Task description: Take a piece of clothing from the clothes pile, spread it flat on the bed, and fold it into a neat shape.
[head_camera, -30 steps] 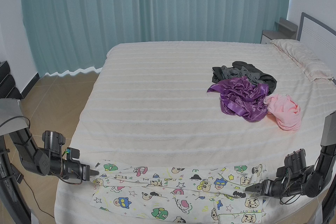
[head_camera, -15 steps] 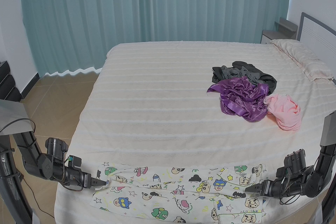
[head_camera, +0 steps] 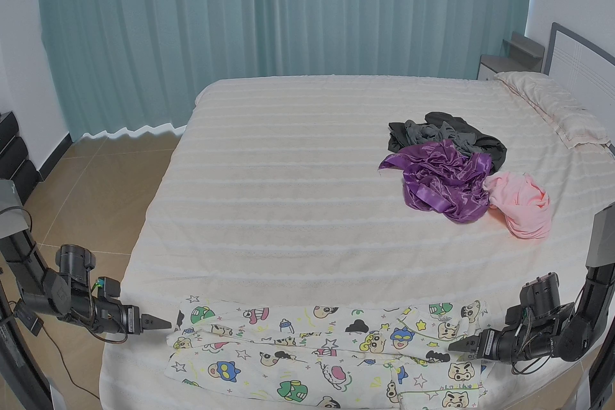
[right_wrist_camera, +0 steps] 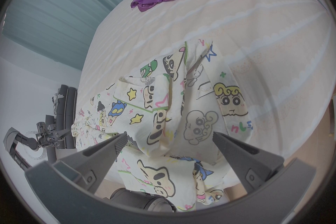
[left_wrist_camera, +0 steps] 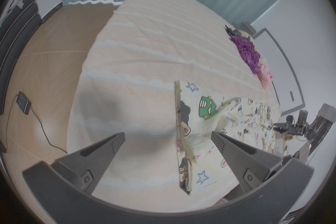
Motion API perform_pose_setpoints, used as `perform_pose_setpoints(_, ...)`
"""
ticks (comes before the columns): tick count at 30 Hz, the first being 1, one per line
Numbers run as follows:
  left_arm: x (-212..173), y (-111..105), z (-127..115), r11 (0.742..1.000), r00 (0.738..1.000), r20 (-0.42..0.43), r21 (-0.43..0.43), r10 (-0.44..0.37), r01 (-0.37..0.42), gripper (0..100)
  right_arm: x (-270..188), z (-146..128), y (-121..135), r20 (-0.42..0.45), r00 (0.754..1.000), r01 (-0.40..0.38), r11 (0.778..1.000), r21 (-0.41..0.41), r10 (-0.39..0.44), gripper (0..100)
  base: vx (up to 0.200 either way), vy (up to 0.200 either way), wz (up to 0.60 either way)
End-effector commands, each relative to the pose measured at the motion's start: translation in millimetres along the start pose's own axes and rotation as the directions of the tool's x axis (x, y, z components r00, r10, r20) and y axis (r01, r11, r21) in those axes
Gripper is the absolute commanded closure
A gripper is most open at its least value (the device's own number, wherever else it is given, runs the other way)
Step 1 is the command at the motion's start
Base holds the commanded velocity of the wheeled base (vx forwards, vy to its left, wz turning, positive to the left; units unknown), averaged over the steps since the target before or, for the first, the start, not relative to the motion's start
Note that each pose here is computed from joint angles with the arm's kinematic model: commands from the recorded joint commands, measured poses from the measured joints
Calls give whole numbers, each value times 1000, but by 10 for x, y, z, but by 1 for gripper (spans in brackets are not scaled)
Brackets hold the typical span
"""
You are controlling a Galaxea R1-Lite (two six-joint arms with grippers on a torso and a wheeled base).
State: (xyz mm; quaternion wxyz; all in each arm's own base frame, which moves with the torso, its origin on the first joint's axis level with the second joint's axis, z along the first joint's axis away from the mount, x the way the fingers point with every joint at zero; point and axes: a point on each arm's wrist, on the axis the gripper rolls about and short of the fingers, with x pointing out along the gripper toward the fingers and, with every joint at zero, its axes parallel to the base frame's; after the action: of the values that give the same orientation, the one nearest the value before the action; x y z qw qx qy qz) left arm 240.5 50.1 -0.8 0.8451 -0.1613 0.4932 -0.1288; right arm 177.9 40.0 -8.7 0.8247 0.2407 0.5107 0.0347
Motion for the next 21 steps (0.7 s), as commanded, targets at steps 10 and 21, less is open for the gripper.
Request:
perform_pose_setpoints(10, 205, -523, 163, 990, 990, -24, -47, -136, 135, 0, -65, -16, -9, 9, 1000, 0, 1000, 7, 0, 0, 0, 0, 0)
perform_pose_setpoints(21, 684, -662, -68, 993, 990, -100, 64, 101, -95, 0, -64, -19, -5, 7, 1000, -1, 1000, 4, 1, 0, 0, 0, 0)
